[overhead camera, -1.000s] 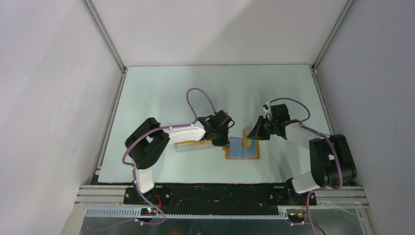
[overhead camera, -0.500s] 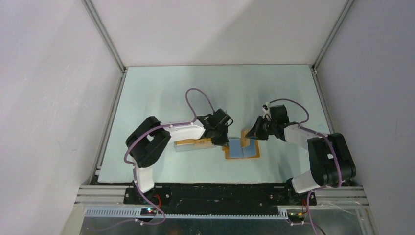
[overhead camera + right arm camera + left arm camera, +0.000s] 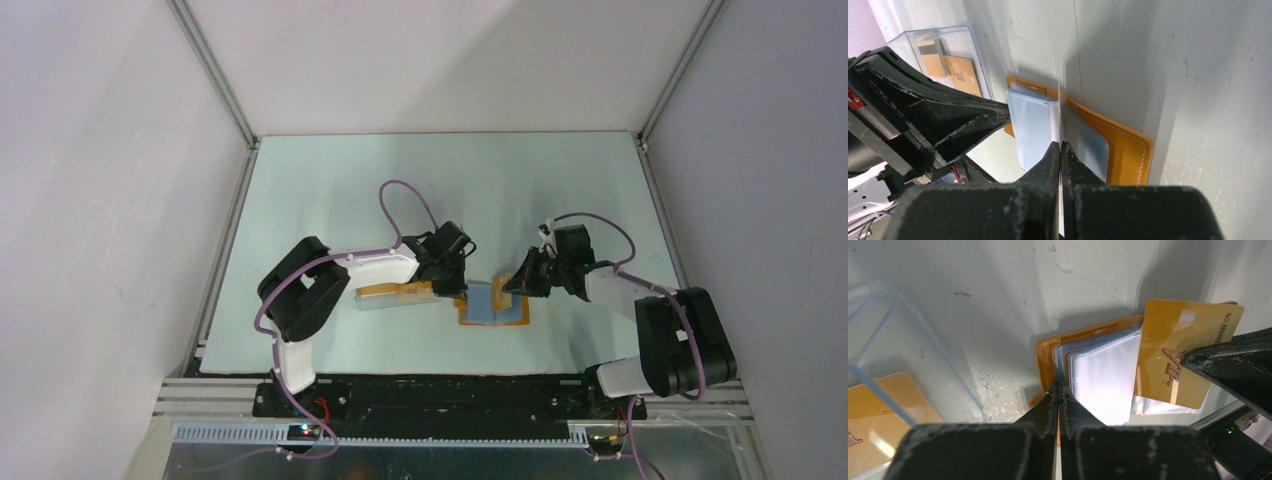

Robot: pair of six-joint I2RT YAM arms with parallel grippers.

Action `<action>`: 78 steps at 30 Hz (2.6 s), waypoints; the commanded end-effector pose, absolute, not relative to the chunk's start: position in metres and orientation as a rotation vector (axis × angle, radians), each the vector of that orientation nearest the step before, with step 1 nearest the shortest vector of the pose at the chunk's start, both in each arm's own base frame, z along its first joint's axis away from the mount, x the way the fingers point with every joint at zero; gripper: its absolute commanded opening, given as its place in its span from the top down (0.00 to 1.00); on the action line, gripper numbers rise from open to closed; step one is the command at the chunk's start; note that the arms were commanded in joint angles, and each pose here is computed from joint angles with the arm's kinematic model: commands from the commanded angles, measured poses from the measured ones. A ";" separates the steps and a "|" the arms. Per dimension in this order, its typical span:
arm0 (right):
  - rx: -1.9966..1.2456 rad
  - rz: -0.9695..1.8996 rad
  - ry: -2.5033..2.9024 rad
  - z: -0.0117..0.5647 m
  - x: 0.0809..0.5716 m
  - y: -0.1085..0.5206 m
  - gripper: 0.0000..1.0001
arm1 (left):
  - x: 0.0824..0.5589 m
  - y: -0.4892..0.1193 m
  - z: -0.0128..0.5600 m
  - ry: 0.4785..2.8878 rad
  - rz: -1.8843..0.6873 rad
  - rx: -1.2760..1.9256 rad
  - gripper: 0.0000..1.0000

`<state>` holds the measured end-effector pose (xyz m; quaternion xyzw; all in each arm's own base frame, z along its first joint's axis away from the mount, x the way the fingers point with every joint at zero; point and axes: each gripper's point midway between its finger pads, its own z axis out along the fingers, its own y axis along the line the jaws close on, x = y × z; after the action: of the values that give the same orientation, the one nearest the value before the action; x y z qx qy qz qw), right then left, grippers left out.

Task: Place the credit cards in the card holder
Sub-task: Insert the credit card into the card holder.

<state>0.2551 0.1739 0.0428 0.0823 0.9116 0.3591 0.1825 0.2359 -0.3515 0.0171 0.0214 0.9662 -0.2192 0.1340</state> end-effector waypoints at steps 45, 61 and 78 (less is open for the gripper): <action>0.325 1.101 2.289 0.065 0.266 0.169 1.00 | 0.222 -0.338 -0.020 2.909 -0.527 0.056 1.00; 0.387 1.040 2.334 0.042 0.269 0.160 1.00 | 0.220 -0.339 -0.023 2.921 -0.528 0.058 1.00; 0.353 1.168 2.392 0.029 0.244 0.176 1.00 | 0.220 -0.341 -0.025 2.929 -0.533 0.061 1.00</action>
<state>0.2603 0.1733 0.0353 0.1423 0.8617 0.4240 0.2396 0.2345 -0.3543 0.0157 0.0180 0.9681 -0.2209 0.1166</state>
